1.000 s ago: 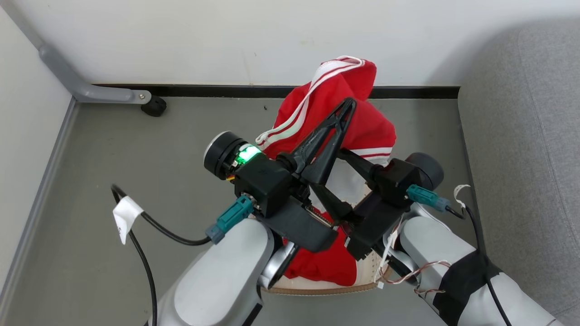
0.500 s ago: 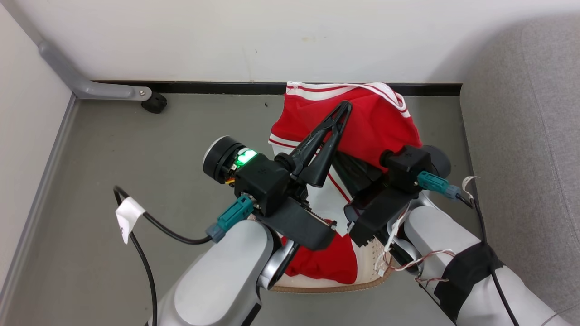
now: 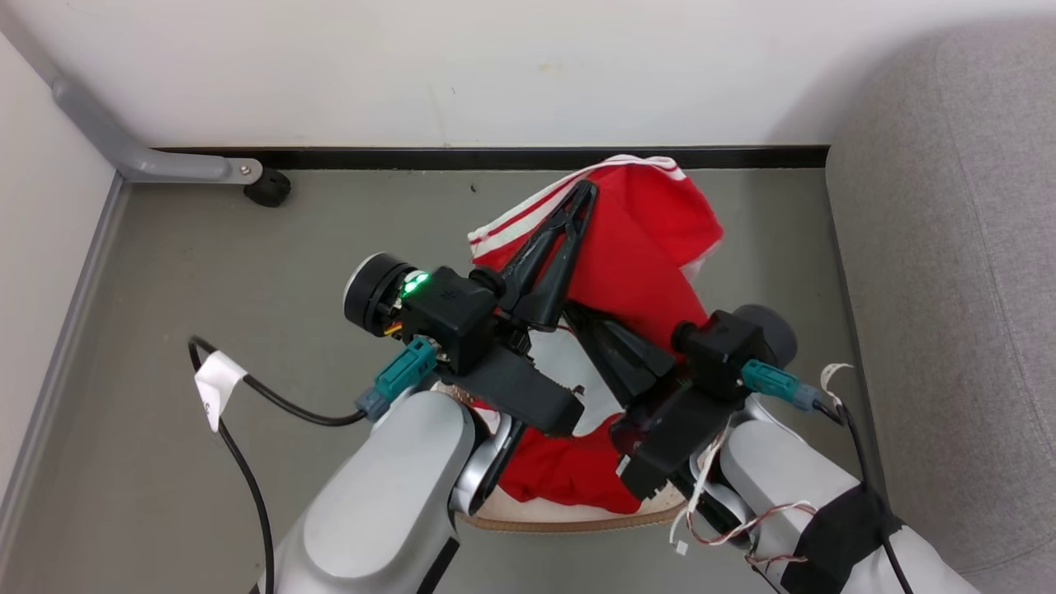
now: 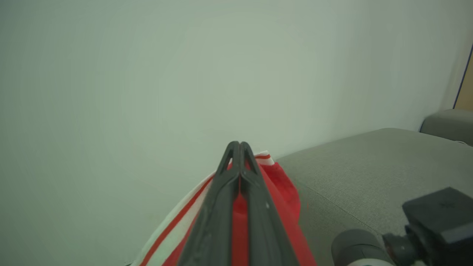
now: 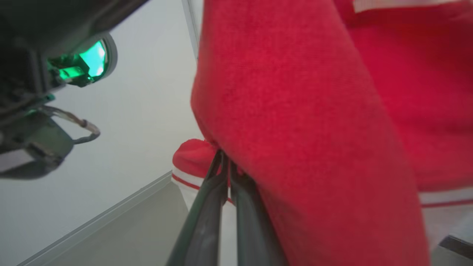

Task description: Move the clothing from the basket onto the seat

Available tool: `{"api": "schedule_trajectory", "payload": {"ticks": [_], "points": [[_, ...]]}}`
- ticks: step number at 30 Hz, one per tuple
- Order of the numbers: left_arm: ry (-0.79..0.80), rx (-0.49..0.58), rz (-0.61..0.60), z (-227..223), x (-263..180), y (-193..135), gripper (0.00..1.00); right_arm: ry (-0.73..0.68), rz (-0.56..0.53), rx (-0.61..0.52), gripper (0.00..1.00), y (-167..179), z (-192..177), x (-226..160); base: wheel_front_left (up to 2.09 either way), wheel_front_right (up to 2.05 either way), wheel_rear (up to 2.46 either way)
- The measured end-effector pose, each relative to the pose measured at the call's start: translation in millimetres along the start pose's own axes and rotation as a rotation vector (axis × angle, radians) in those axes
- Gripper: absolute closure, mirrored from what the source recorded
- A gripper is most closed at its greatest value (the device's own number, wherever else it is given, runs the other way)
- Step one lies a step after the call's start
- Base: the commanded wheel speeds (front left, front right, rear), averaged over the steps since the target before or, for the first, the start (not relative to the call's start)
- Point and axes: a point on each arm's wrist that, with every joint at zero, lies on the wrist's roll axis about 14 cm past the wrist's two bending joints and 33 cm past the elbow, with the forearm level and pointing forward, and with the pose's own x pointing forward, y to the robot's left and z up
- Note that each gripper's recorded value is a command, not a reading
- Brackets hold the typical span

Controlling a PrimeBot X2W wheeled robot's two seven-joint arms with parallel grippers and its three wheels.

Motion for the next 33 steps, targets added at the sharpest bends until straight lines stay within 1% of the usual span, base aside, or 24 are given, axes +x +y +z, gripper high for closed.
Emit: {"api": "schedule_trajectory", "payload": {"ticks": [7, 13, 17, 26, 27, 28, 29, 30, 33], "points": [[0.014, -0.002, 0.033, -6, 2, 11, 1.0, -0.022, 0.024, 0.007, 1.0, 9, 5, -6, 0.0, 0.0, 0.0], [0.028, -0.01, 0.029, -12, 4, 9, 1.0, -0.035, 0.01, 0.002, 1.0, 2, 10, -15, 0.0, 0.0, 0.0], [0.037, -0.012, 0.043, -15, 4, 13, 1.0, -0.056, 0.009, 0.007, 1.0, 1, 16, -18, 0.0, 0.0, 0.0], [0.051, -0.017, 0.066, -20, 4, 21, 1.0, -0.06, -0.027, 0.008, 1.0, -10, 16, -31, 0.0, 0.0, 0.0], [0.05, -0.018, 0.069, -20, 5, 22, 0.78, -0.064, -0.029, 0.006, 1.0, -11, 18, -32, 0.0, 0.0, 0.0], [0.051, -0.018, 0.072, -20, 5, 22, 0.78, -0.068, -0.031, 0.005, 1.0, -11, 19, -32, 0.0, 0.0, 0.0], [0.051, -0.018, 0.074, -20, 5, 23, 0.36, -0.074, -0.032, 0.004, 1.0, -12, 21, -32, 0.0, 0.0, 0.0], [0.053, -0.018, 0.076, -21, 5, 23, 0.0, -0.08, -0.032, 0.003, 1.0, -12, 23, -32, 0.0, 0.0, 0.0], [0.055, -0.018, 0.078, -21, 5, 24, 0.0, -0.096, -0.033, 0.0, 1.0, -12, 29, -32, 0.0, 0.0, 0.0]]}}
